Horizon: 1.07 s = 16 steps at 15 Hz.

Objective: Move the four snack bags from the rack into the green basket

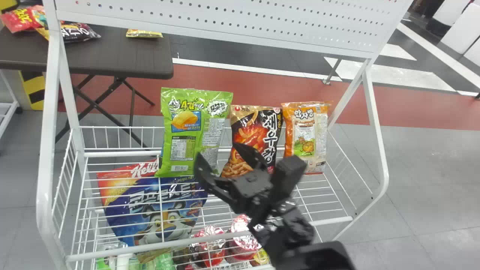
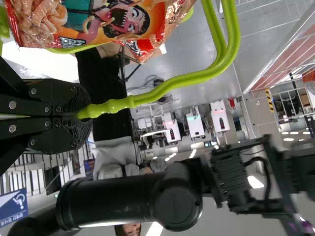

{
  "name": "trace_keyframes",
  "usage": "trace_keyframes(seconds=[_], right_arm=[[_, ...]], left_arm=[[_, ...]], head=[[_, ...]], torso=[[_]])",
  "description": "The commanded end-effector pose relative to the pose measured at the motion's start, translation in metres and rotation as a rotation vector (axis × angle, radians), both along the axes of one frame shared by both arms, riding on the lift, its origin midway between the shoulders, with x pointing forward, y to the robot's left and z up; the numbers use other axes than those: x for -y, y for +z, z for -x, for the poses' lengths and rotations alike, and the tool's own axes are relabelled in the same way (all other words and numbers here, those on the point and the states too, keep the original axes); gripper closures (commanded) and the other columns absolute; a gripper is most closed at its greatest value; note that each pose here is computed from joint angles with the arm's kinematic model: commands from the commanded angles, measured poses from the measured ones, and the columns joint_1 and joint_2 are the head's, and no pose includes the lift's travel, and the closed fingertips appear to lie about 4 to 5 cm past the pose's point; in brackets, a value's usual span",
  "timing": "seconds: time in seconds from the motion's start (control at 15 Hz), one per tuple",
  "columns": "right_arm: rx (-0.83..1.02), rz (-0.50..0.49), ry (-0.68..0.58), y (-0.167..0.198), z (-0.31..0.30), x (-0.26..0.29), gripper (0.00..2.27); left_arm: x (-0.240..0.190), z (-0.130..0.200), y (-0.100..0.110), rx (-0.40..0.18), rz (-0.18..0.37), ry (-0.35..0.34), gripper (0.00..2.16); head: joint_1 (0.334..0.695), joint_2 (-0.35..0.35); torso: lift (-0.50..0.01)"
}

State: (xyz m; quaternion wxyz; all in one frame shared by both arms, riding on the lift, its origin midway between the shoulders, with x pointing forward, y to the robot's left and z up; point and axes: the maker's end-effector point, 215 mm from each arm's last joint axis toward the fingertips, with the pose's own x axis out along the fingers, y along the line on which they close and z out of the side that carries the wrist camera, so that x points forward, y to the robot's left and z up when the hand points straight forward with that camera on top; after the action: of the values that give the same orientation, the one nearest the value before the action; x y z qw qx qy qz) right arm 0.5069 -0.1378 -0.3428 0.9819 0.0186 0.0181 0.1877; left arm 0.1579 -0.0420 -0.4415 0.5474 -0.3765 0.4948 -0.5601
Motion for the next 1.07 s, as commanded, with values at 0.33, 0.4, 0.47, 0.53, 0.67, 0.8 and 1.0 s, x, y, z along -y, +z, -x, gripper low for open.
trace_keyframes(seconds=[0.33,0.4,0.47,0.53,0.67,0.8,1.0], right_arm=[[-0.011,0.108,-0.095,-0.025,-0.070,-0.034,0.09],[-0.036,0.122,-0.096,-0.033,-0.075,-0.033,0.21],[-0.053,0.132,-0.094,-0.037,-0.080,-0.032,0.44],[-0.072,0.133,-0.068,-0.042,-0.078,-0.038,0.95],[-0.089,0.129,-0.025,-0.048,-0.068,-0.051,1.99],[-0.081,0.123,-0.009,-0.044,-0.062,-0.055,2.08],[-0.053,0.093,0.005,-0.032,-0.057,-0.055,2.13]], left_arm=[[-0.012,-0.008,0.003,0.010,0.022,0.027,1.50],[-0.013,-0.010,0.004,0.011,0.023,0.026,1.50],[-0.014,-0.012,0.005,0.011,0.027,0.030,1.50],[-0.015,-0.012,0.004,0.007,0.028,0.032,1.50],[-0.017,-0.014,0.003,0.004,0.029,0.038,1.50],[-0.017,-0.014,0.003,0.006,0.029,0.039,1.50],[-0.017,-0.014,0.003,0.005,0.027,0.040,1.50]], head=[[0.695,-0.224],[0.695,-0.218],[0.695,-0.211],[0.695,-0.204],[0.695,-0.194],[0.695,-0.178],[0.695,-0.162]], torso=[[0.000],[0.000],[0.000],[0.000],[0.000],[0.000],[0.000]])
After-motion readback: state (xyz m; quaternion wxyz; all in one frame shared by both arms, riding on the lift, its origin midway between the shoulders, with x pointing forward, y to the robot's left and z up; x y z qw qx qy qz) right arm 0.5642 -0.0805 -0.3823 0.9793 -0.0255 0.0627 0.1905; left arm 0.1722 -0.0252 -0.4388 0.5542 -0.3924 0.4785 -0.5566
